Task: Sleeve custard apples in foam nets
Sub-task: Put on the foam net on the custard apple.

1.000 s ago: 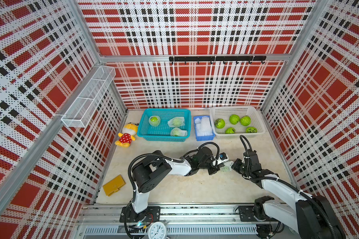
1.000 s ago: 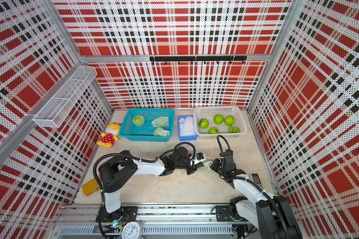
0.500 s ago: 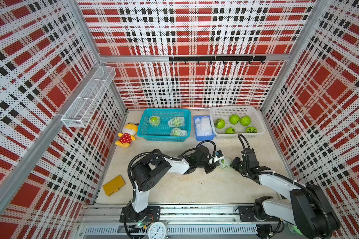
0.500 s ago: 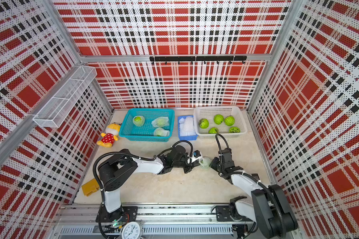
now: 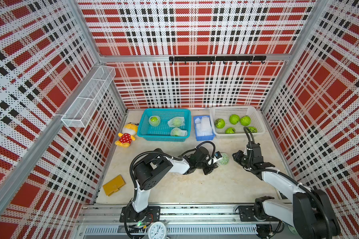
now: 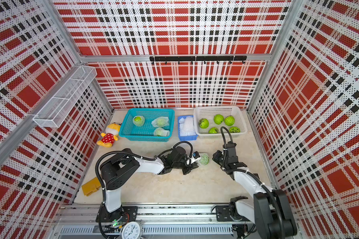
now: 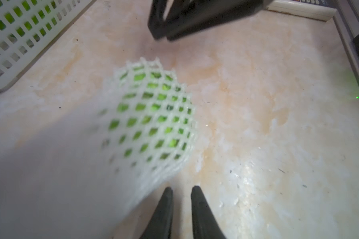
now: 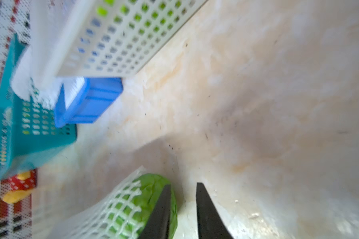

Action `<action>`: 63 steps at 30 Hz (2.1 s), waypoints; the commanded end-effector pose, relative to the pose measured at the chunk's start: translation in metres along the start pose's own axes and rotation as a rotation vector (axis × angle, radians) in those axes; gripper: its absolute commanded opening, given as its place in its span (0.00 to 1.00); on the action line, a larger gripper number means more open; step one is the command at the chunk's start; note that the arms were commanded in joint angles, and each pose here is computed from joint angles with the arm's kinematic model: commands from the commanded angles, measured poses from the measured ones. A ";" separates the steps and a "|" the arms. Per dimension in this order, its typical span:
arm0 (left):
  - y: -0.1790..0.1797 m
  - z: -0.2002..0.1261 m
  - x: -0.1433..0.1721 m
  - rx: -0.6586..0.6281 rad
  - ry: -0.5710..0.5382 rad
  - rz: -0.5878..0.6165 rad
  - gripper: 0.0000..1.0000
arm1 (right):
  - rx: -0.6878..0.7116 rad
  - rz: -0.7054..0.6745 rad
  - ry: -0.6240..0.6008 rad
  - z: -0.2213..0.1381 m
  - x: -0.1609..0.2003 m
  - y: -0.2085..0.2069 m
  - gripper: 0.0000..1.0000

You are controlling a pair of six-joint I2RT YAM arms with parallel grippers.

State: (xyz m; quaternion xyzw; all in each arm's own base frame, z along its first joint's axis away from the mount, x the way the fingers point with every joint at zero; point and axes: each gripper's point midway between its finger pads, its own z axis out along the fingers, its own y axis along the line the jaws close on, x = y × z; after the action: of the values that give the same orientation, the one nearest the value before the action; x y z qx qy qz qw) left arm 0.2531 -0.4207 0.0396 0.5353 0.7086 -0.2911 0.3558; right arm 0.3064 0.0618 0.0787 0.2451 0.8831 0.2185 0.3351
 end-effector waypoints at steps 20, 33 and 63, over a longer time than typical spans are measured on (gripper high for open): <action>0.006 0.008 -0.010 -0.014 -0.009 -0.005 0.31 | -0.292 0.048 0.166 0.024 0.021 0.074 0.74; 0.003 0.011 -0.012 -0.015 -0.009 0.007 0.31 | -0.234 0.056 0.174 0.023 0.039 0.055 0.72; -0.001 0.016 -0.016 -0.010 -0.005 0.015 0.31 | -0.285 0.102 0.157 0.025 0.051 0.053 0.39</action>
State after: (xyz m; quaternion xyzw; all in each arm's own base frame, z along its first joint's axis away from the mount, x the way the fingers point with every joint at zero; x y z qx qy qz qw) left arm 0.2566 -0.4318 0.0377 0.5364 0.7129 -0.2792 0.3551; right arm 0.3018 0.1341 0.0601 0.2280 0.8617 0.3640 0.2701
